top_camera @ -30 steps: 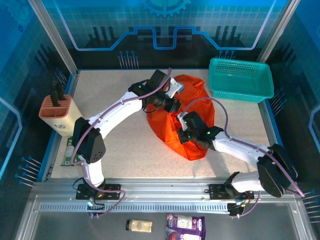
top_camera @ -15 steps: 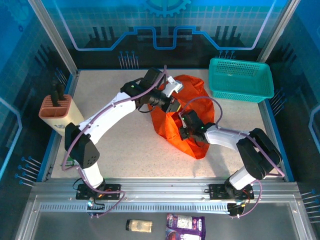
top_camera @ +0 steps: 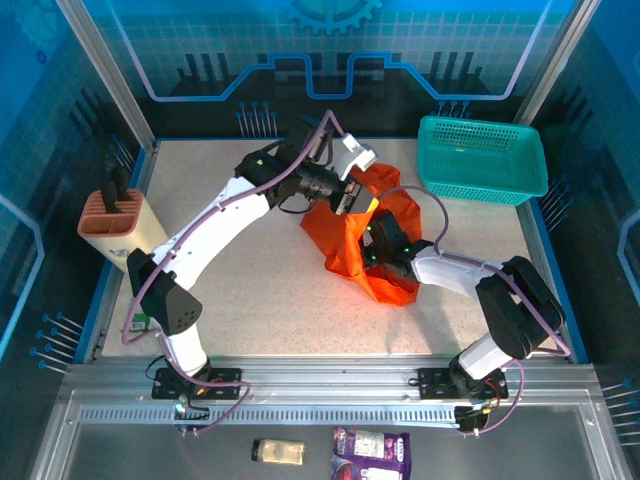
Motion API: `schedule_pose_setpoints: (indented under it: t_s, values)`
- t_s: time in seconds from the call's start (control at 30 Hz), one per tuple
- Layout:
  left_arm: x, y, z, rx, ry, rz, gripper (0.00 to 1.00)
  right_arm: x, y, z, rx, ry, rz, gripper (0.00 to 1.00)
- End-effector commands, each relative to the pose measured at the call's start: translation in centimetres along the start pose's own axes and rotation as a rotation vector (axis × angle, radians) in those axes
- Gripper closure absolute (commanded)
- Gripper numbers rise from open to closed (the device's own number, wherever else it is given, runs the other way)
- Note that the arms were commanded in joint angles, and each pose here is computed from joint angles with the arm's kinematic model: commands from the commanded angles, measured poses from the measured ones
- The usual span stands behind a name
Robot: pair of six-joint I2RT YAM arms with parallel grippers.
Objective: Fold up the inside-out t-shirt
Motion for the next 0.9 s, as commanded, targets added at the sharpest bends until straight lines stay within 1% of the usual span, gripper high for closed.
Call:
schedule_pose_setpoints:
  t_s: [0.0,0.1,0.2,0.23,0.3,0.33,0.4,0.43,0.5,0.63,0.73,0.87]
  values:
    - [-1.7,0.9,0.1,0.043,-0.005,0.066,1.0,3.1,-1.5,-4.7,-0.183,0.007,-0.159,0.78]
    - [-1.8,1.4,-0.1,0.049,-0.006,0.058,1.0,4.4,-1.8,-6.0,-0.233,0.018,-0.208,0.71]
    - [-2.4,1.6,-0.2,0.051,-0.004,0.066,1.0,4.4,-1.2,-6.7,-0.251,0.059,-0.205,0.6]
    - [-2.7,1.5,-0.2,0.051,0.002,0.069,1.0,4.3,-0.9,-6.8,-0.251,0.069,-0.197,0.58]
    - [-3.5,1.3,-0.2,0.05,0.013,0.087,1.0,3.7,0.2,-6.6,-0.231,0.092,-0.158,0.53]
    - [-3.9,1.1,-0.2,0.048,0.019,0.094,1.0,3.3,0.5,-7.4,-0.238,0.102,-0.129,0.51]
    - [-4.9,0.6,-0.2,0.043,0.031,0.111,1.0,2.3,1.6,-7.7,-0.225,0.118,-0.062,0.46]
    - [-5.2,0.2,-0.2,0.037,0.035,0.115,1.0,1.9,1.9,-7.8,-0.224,0.12,-0.035,0.43]
    - [-6.1,-0.6,-0.2,0.025,0.044,0.124,1.0,0.9,2.9,-7.9,-0.214,0.12,0.029,0.32]
    - [-8.1,-2.5,-0.4,-0.014,0.071,0.155,1.0,-0.4,4.5,-8.1,-0.16,0.092,0.123,0.19]
    - [-9.5,-3.8,-0.6,-0.043,0.088,0.185,1.0,-1.6,6.4,-7.7,-0.075,0.095,0.167,0.09]
    - [-11.2,-5.2,-0.5,-0.062,0.116,0.23,1.0,-2.6,8.6,-6.2,0.068,0.108,0.194,0.07]
Point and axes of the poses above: each hand's point on the last joint's axis, 136 mm out from that joint toward the fingers, its own y axis out along the fingers, its own x axis along the line the jaws close on, z = x × y, the point moved 2 cm from there along -y, back along the fingers, and after that the axes turned 13 degrees about -y, right-handed, at the moved point
